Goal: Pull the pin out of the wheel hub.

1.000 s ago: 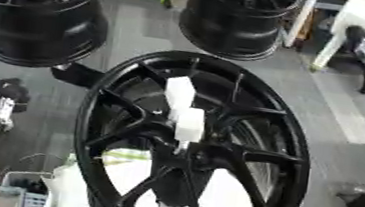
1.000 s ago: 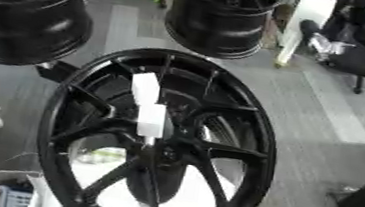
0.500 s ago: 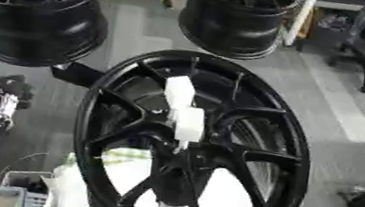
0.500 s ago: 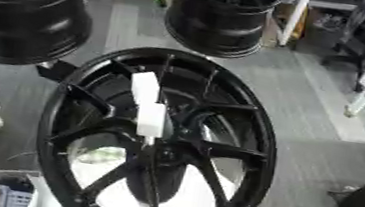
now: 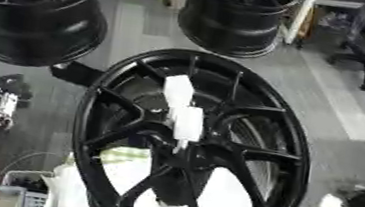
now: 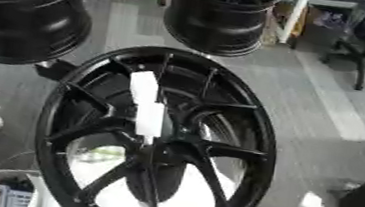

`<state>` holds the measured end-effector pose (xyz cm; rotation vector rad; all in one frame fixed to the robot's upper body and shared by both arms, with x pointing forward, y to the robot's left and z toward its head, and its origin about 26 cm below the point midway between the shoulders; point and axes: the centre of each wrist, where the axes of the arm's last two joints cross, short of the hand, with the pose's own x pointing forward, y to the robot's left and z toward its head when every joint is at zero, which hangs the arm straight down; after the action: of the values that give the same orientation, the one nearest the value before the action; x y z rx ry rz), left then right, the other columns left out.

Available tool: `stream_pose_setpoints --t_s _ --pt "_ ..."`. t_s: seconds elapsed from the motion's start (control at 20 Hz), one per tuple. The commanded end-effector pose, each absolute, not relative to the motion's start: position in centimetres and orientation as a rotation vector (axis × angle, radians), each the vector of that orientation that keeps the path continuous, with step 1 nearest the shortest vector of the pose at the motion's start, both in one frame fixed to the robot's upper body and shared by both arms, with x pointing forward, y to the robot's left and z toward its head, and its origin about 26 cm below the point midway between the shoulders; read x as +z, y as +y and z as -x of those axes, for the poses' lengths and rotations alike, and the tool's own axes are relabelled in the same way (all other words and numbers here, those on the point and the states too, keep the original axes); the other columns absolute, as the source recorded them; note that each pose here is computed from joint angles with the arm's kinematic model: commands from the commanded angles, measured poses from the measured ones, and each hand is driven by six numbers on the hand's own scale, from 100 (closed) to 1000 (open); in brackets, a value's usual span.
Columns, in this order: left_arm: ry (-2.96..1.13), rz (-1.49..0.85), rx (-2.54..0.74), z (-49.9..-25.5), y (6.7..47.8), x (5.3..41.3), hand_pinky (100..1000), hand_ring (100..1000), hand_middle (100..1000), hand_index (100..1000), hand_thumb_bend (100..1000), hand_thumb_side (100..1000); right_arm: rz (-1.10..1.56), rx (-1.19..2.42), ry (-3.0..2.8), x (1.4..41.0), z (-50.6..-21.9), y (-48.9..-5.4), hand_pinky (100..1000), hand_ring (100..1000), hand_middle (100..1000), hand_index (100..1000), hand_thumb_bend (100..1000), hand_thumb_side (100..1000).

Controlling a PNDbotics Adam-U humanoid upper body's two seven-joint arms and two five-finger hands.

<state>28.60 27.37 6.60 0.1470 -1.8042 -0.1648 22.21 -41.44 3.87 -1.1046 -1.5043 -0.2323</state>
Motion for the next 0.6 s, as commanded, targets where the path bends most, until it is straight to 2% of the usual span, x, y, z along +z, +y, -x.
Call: stream_pose_setpoints --t_s 0.05,0.6 --pt "-1.832 -0.163 -0.175 -28.8 27.7 7.5 760 729 668 791 158 598 1.101 -0.263 -1.563 5.0 -22.5 -41.2 638 516 677 800 264 367" --pt "-1.836 -0.158 -0.172 -28.8 27.5 7.6 760 729 669 791 156 598 0.942 -0.276 -1.679 5.5 -23.2 -38.5 637 516 662 788 234 345"
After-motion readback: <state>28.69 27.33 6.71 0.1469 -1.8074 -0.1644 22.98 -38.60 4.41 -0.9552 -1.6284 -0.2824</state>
